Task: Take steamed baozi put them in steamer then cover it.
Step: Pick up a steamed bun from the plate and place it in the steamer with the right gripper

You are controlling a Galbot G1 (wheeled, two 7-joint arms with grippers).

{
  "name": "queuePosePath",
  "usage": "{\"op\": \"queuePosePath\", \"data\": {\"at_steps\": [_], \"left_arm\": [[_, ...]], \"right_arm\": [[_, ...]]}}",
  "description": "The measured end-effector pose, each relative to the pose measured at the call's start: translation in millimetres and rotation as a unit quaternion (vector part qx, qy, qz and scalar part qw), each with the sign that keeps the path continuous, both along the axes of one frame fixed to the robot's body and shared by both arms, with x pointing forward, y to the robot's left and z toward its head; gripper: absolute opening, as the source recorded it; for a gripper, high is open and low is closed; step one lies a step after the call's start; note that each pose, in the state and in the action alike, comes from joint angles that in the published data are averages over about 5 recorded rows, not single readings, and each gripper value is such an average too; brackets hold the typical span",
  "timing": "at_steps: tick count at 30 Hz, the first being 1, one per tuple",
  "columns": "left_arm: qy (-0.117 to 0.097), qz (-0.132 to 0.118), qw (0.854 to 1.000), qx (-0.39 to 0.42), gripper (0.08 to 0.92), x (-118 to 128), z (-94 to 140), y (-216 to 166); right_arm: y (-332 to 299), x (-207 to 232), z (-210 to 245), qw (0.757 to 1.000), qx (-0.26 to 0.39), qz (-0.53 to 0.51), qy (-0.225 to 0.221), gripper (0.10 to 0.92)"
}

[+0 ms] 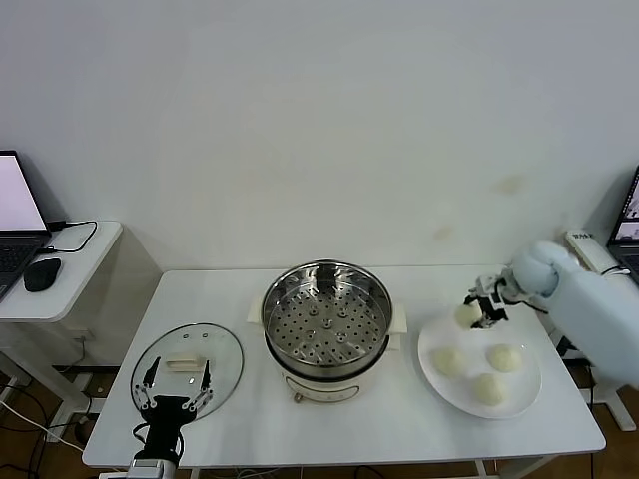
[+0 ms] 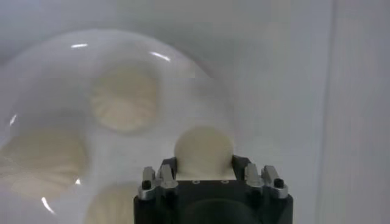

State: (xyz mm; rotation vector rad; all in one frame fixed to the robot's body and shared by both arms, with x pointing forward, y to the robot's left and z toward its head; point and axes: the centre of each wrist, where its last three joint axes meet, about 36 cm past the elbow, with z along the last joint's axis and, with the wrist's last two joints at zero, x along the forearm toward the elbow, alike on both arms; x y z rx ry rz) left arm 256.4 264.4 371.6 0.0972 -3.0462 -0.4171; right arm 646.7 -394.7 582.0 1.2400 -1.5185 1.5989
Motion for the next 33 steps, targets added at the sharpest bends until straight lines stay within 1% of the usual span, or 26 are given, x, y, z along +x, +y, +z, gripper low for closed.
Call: {"op": "queuePosePath", "data": {"at_steps": [8,13,21,27,33], "left_arm": [[-0.005,-0.005,1.000,0.001,0.823,0,4,1],[-0.010,-0.003,1.000,0.003,0.823,2,7,3],[-0.011,0.005,1.000,0.003,0.823,2,8,10],[-0.014,0.011,1.000,0.004,0.823,0,11,13],[-0.016,0.016,1.000,0.004,0.823,-1,12,14]], "right_arm": [[51,16,82,0.996,0.028,0.068,-0.045,0.576],[101,23,106,0.989,0.040,0.127,-0.056,0.577],[182,28,99,0.972,0.040,0.227,-0.048,0.577],[229,30,81,0.953,0.015,0.300,-0.049,0.577],[261,35,57,0.927,-0.014,0.370,-0.053,0.577]]}}
